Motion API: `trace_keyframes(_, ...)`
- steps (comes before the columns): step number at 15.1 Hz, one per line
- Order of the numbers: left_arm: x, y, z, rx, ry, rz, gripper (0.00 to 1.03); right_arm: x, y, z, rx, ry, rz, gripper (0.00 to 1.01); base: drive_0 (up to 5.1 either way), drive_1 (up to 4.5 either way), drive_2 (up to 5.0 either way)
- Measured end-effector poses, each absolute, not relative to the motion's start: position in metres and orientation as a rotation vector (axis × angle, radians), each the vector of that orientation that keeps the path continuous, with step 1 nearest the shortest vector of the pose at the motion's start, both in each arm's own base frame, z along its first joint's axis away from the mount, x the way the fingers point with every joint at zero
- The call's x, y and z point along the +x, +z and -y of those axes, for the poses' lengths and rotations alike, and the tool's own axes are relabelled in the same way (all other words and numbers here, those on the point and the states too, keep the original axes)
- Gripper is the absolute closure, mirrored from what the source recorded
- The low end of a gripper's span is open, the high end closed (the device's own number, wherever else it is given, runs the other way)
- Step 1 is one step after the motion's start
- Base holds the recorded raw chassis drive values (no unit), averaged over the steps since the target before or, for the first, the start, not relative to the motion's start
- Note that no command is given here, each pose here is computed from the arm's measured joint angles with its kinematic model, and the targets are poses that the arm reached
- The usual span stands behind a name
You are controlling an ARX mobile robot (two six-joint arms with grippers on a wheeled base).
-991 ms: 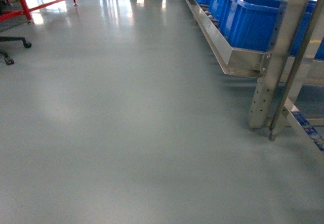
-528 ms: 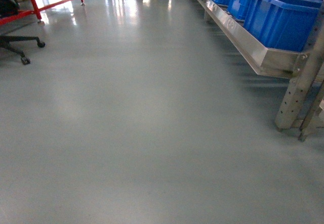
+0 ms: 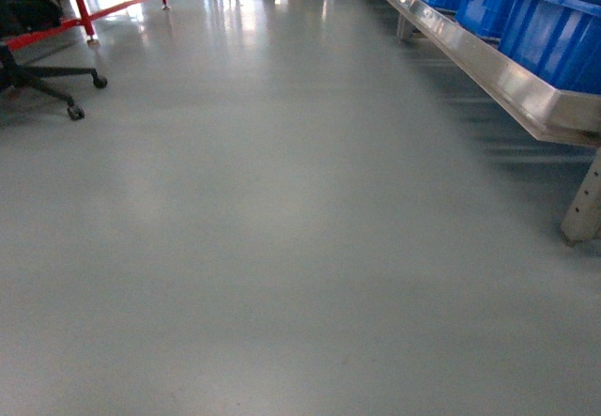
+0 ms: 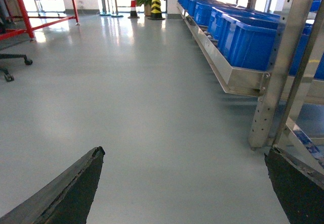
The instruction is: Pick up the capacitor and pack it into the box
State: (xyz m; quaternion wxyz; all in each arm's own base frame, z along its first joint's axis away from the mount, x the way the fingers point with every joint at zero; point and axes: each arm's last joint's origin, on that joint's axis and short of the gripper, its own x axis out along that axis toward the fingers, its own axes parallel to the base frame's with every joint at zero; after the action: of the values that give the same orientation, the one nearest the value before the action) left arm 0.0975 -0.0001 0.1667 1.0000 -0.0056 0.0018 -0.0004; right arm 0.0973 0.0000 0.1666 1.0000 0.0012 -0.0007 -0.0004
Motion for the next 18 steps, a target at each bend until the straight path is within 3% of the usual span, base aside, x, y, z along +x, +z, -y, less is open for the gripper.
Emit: trace_keyframes(18, 0.0975, 0.1666, 0.0001, -0.011, 0.000, -0.004, 0.59, 0.0973, 0.1665, 0.0000, 0.002, 0.000, 0.000, 0.03, -5.0, 2.45, 2.5)
